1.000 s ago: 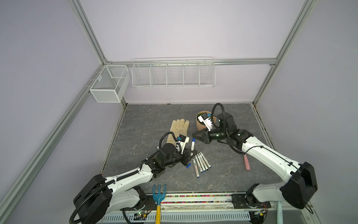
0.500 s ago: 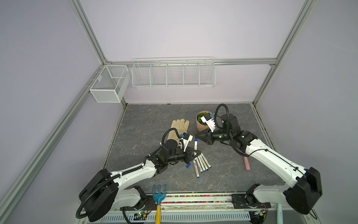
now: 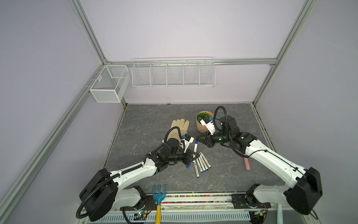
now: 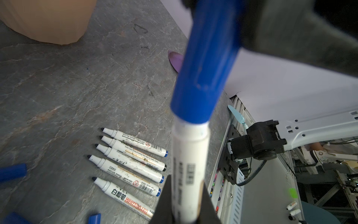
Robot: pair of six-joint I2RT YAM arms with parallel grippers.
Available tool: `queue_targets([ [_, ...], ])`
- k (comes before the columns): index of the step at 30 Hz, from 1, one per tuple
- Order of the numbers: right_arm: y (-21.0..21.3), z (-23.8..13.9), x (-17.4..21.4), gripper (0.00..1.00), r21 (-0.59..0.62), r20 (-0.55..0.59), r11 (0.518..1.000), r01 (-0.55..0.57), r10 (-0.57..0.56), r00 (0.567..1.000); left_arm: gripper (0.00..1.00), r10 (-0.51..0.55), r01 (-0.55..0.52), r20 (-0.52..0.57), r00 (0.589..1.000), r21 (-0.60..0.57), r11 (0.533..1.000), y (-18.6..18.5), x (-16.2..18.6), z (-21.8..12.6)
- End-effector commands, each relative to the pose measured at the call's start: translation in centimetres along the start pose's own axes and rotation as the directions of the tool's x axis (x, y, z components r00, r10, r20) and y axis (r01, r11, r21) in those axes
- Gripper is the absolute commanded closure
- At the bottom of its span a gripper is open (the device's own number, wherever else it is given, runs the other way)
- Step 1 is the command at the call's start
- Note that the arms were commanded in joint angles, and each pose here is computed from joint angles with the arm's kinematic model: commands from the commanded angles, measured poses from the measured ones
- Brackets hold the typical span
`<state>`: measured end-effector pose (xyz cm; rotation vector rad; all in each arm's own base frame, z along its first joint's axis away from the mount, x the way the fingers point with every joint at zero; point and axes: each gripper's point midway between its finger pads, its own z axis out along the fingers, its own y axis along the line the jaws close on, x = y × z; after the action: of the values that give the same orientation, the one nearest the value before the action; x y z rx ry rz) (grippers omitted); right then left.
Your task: Insert the pens into the pen caps
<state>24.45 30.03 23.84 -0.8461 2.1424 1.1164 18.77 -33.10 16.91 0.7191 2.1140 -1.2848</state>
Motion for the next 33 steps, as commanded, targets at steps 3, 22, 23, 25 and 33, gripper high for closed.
queue_targets([
  [3, 6.2, -0.3, 12.6, 0.93, -0.203, -0.489, 0.925, -0.321, 0.188, 0.852, 1.00, 0.136, -0.117, 0.456, 0.879, -0.070, 0.991, -2.4, -14.7, -4.3],
  [22, 6.6, -1.3, 12.9, 0.93, -0.184, -0.512, 0.926, -0.330, 0.197, 0.836, 1.00, 0.070, -0.088, 0.508, 0.858, 0.011, 0.996, -2.8, -17.5, -4.4],
  [23, 6.6, -1.5, 13.0, 0.93, -0.179, -0.514, 0.927, -0.330, 0.198, 0.835, 1.00, 0.083, -0.094, 0.502, 0.861, -0.004, 0.996, -2.7, -17.5, -4.5],
  [25, 6.7, -1.9, 12.9, 0.93, -0.171, -0.516, 0.931, -0.323, 0.195, 0.834, 1.00, 0.113, -0.110, 0.490, 0.864, -0.035, 0.993, -2.6, -17.3, -4.7],
  [33, 7.2, -2.8, 11.6, 0.93, -0.174, -0.505, 0.939, -0.296, 0.173, 0.846, 1.00, 0.259, -0.215, 0.363, 0.895, -0.157, 0.964, -1.8, -15.1, -4.7],
])
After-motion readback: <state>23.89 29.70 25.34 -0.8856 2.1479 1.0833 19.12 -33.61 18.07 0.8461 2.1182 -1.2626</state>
